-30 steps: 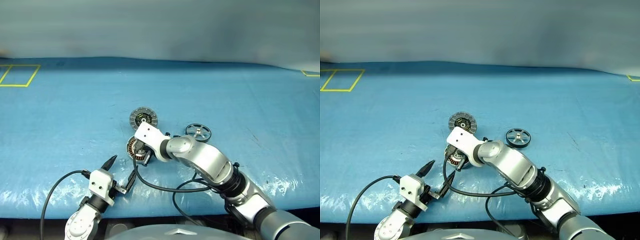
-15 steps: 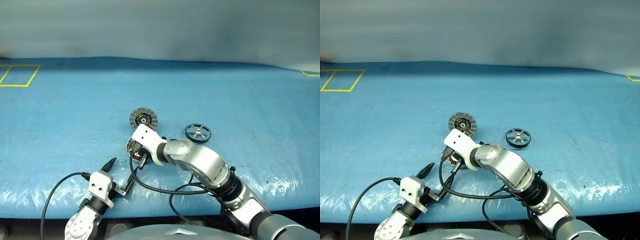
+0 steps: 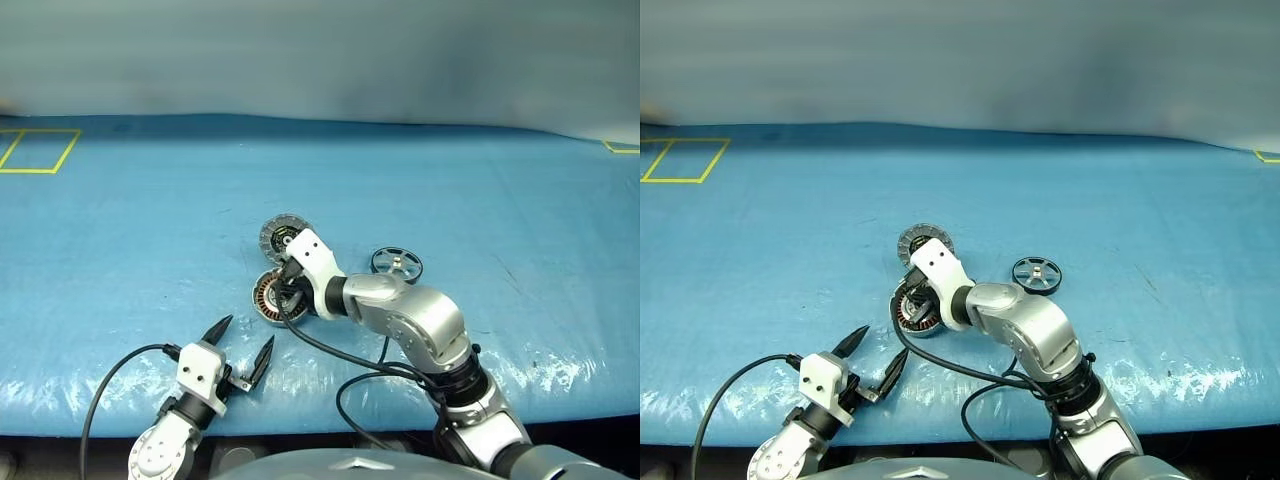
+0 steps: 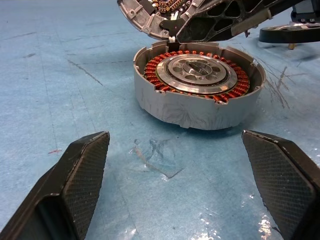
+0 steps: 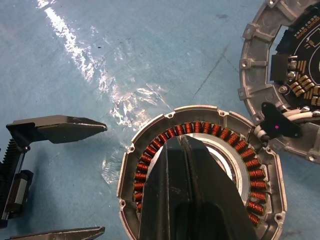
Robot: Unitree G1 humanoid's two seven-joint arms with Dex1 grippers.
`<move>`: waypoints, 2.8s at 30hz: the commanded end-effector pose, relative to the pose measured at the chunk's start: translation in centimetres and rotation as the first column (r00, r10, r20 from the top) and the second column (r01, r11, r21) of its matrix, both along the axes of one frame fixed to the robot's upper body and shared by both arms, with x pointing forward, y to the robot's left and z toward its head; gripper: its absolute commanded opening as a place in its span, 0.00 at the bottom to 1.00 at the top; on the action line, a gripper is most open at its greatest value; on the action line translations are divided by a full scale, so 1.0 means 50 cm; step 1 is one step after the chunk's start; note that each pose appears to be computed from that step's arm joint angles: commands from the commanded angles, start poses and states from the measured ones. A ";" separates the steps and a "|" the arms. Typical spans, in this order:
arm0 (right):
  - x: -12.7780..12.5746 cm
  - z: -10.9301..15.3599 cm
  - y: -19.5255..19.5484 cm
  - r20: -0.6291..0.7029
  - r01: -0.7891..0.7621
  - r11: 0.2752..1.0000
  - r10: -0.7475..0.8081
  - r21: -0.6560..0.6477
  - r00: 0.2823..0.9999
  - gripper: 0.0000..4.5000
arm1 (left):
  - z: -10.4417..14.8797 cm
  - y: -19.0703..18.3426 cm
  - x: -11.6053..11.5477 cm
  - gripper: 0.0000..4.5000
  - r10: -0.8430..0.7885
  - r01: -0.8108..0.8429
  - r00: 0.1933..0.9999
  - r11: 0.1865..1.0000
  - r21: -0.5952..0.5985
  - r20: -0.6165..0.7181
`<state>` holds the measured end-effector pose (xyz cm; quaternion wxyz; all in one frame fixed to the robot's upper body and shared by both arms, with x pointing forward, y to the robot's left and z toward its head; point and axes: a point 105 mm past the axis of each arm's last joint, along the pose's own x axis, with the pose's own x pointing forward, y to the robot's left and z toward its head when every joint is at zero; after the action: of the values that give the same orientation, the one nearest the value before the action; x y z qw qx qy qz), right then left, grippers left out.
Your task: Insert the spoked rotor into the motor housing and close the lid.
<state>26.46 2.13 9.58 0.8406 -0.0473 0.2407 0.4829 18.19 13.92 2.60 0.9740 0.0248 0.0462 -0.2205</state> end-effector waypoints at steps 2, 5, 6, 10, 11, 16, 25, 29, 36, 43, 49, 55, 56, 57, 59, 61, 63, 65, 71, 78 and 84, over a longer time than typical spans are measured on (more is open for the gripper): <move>-0.007 0.003 0.009 0.022 -0.017 0.999 0.016 0.041 1.000 0.01 | 0.020 0.001 0.005 1.00 -0.011 0.011 0.999 1.000 -0.002 0.040; -0.014 -0.026 0.016 -0.012 -0.023 0.999 0.023 0.025 1.000 0.01 | 0.019 0.002 0.006 1.00 -0.015 0.015 0.999 1.000 0.001 0.040; -0.014 -0.039 0.017 -0.018 -0.023 1.000 0.024 0.007 1.000 0.01 | 0.019 0.003 0.006 1.00 -0.017 0.017 0.999 1.000 0.002 0.040; -0.012 -0.064 0.023 -0.028 -0.019 1.000 0.018 -0.015 0.999 0.01 | 0.018 0.004 0.007 1.00 -0.016 0.016 0.999 1.000 0.006 0.040; -0.011 -0.066 0.024 -0.028 -0.017 1.000 0.017 -0.015 0.999 0.01 | 0.018 0.005 0.008 1.00 -0.015 0.015 0.999 1.000 0.006 0.041; -0.014 -0.036 0.027 -0.011 -0.038 0.998 0.038 0.041 0.999 0.01 | 0.016 0.007 0.006 1.00 -0.010 0.010 0.999 1.000 0.008 0.039; -0.007 -0.010 0.015 0.019 -0.016 0.997 0.015 0.081 1.000 0.01 | 0.017 0.000 0.006 1.00 -0.022 0.022 0.999 1.000 0.000 0.042; 0.003 -0.039 0.015 0.015 0.016 0.999 -0.017 0.048 1.000 0.01 | 0.019 -0.003 0.008 1.00 -0.028 0.028 0.999 1.000 -0.001 0.045; 0.014 -0.067 0.012 -0.010 0.059 0.997 -0.059 0.042 0.998 0.01 | 0.020 -0.003 0.008 1.00 -0.026 0.026 0.999 1.000 -0.001 0.043; 0.022 -0.069 0.000 -0.008 0.065 0.998 -0.065 0.023 0.998 0.01 | 0.019 -0.004 0.009 1.00 -0.027 0.027 0.999 1.000 -0.005 0.043; 0.022 -0.083 -0.027 -0.009 0.091 0.996 -0.091 -0.021 0.996 0.01 | 0.020 -0.005 0.011 1.00 -0.024 0.024 0.999 1.000 -0.010 0.047; 0.014 -0.050 -0.046 0.025 0.068 0.998 -0.067 -0.017 0.997 0.01 | 0.018 -0.006 0.012 1.00 -0.022 0.023 0.999 1.000 -0.012 0.044; 0.011 -0.038 -0.047 0.037 0.054 0.998 -0.054 -0.011 0.998 0.01 | 0.018 -0.007 0.011 1.00 -0.024 0.024 0.999 1.000 -0.013 0.043; 0.008 -0.026 -0.046 0.052 0.041 0.999 -0.041 -0.003 0.998 0.01 | 0.017 -0.007 0.011 1.00 -0.025 0.025 0.999 1.000 -0.013 0.042; 0.006 -0.004 -0.043 0.081 0.023 1.000 -0.024 0.013 0.996 0.01 | 0.017 -0.007 0.011 1.00 -0.027 0.027 0.999 1.000 -0.014 0.041; 0.006 0.013 -0.042 0.111 0.013 1.000 -0.016 0.025 0.994 0.01 | 0.016 -0.008 0.012 1.00 -0.028 0.029 0.999 0.999 -0.015 0.041; 0.010 0.024 -0.044 0.153 0.009 1.000 -0.012 0.017 0.988 0.01 | 0.017 -0.009 0.011 1.00 -0.031 0.032 0.999 0.999 -0.016 0.042; 0.013 0.029 -0.045 0.187 0.003 1.000 -0.003 0.001 0.982 0.01 | 0.016 -0.009 0.011 1.00 -0.033 0.034 0.999 0.999 -0.017 0.041; 0.017 0.021 -0.037 0.194 -0.021 1.000 0.025 -0.021 0.981 0.01 | 0.017 -0.011 0.012 1.00 -0.041 0.042 0.998 0.999 -0.015 0.043; 0.011 0.008 -0.017 0.174 -0.065 0.998 0.069 -0.028 0.982 0.01 | 0.018 -0.009 0.010 1.00 -0.036 0.036 0.998 0.999 -0.013 0.043; 0.011 -0.011 -0.005 0.148 -0.071 0.997 0.075 -0.032 0.986 0.01 | 0.016 -0.009 0.007 1.00 -0.031 0.032 0.999 0.999 -0.017 0.041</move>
<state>26.86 1.44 8.15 0.8354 -0.1033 0.2048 0.4995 18.65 13.64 2.99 0.9706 0.0275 0.0352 -0.2365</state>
